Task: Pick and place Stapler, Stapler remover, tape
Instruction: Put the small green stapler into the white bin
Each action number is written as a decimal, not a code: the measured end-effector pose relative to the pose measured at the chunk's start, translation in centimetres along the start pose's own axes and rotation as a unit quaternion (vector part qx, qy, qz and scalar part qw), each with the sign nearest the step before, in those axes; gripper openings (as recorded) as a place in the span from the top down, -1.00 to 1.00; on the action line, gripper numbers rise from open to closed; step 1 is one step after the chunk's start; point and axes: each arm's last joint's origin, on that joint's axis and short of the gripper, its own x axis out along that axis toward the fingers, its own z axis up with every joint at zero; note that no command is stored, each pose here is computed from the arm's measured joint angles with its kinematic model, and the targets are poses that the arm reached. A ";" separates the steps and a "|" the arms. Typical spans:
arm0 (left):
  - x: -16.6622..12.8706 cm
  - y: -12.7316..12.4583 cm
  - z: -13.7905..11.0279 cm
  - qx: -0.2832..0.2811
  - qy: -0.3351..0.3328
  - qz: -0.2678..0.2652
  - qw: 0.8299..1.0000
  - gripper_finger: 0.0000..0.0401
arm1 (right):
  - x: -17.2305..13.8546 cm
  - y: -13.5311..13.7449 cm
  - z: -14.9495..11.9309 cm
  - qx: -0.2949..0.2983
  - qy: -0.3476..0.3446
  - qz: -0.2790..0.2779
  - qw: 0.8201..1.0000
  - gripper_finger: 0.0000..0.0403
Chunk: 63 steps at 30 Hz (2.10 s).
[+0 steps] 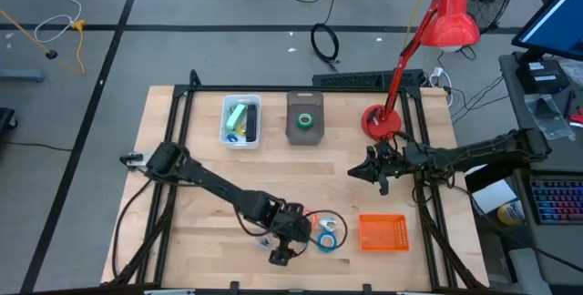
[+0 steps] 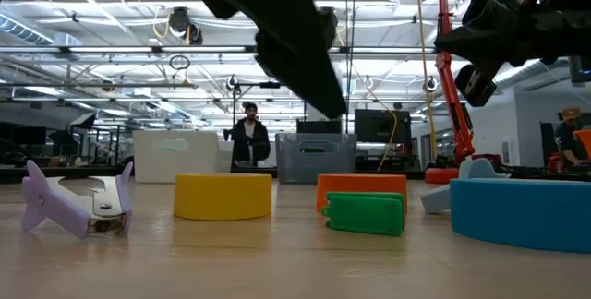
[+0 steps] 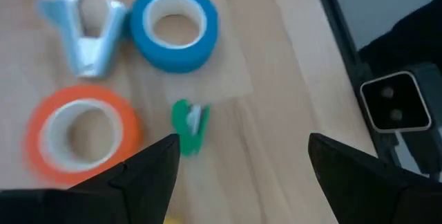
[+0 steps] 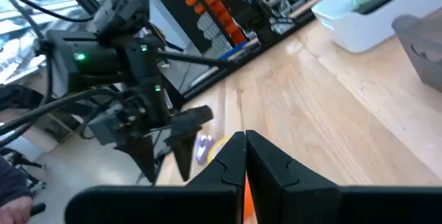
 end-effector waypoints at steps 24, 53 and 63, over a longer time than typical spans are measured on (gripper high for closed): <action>3.0 -0.2 -0.8 -0.062 -0.005 0.036 0.997 -0.61 | 0.1 0.0 0.0 -0.012 -0.001 -0.002 1.000 0.98; 5.1 1.2 -0.5 -0.150 -0.032 0.000 0.988 -0.62 | 0.1 -0.1 -0.2 -0.025 0.006 -0.006 1.000 0.98; 5.2 0.0 -0.6 -0.237 -0.054 0.033 0.969 -0.62 | 0.1 -0.1 -0.2 -0.029 0.005 -0.006 1.000 0.98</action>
